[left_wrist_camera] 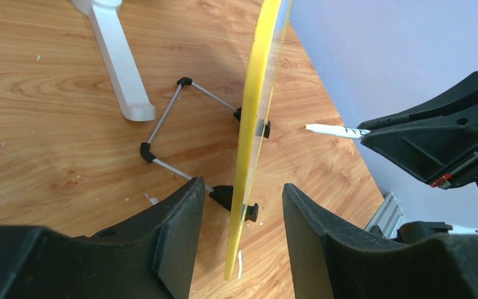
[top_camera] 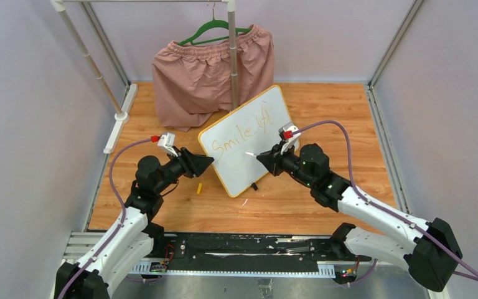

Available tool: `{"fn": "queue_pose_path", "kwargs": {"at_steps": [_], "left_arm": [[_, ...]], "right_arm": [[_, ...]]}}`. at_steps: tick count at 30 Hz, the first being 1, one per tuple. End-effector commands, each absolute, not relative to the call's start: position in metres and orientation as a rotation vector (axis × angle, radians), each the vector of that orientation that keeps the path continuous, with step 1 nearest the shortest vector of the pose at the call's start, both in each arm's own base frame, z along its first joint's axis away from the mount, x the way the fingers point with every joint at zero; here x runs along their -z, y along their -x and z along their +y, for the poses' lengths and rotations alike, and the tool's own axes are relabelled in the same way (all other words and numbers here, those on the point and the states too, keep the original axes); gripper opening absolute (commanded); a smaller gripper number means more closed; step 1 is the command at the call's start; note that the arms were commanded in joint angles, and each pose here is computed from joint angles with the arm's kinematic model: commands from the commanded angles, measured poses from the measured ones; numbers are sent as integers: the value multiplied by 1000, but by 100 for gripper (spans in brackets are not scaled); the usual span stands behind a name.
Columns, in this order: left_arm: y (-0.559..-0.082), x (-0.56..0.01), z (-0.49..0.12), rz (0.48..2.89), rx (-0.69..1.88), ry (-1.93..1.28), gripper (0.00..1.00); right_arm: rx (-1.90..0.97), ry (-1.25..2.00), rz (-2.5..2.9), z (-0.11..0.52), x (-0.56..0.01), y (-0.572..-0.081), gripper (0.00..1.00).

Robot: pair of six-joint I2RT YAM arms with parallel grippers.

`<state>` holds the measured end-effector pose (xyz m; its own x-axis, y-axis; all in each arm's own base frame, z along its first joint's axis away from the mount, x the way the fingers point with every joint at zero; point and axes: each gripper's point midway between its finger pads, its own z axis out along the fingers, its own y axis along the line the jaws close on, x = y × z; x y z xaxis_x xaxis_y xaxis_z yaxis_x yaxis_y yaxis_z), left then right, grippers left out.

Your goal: Write a sentence on the whiteboard

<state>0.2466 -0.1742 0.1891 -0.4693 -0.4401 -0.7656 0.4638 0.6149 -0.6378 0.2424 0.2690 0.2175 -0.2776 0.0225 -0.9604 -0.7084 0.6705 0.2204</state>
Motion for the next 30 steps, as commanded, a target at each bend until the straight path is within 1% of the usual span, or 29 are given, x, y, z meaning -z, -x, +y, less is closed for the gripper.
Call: {"fn": "queue_pose_path", "kwargs": {"at_steps": [1,7,11,15,24,30], "left_arm": [[-247,-196,-174,1739,1056,-24,55],[-247,-202,-173,1731,1047,-31,56],[-247,-203,-174,1731,1050,-41,58],[-248,-203,-177,1742,1054,-51,59],[-247,-202,-185,1755,1058,-81,59],[-247,-198,-184,1763,1053,-74,56]], "right_arm": [[-728,504,1648,261,-231,-250,0],[-655,449,1685,247,-231,-255,0],[-655,507,1679,245,-231,-248,0],[-733,603,1685,259,-225,-236,0],[-890,647,1713,294,-215,-229,0],[-953,708,1684,316,-220,-217,0]]}}
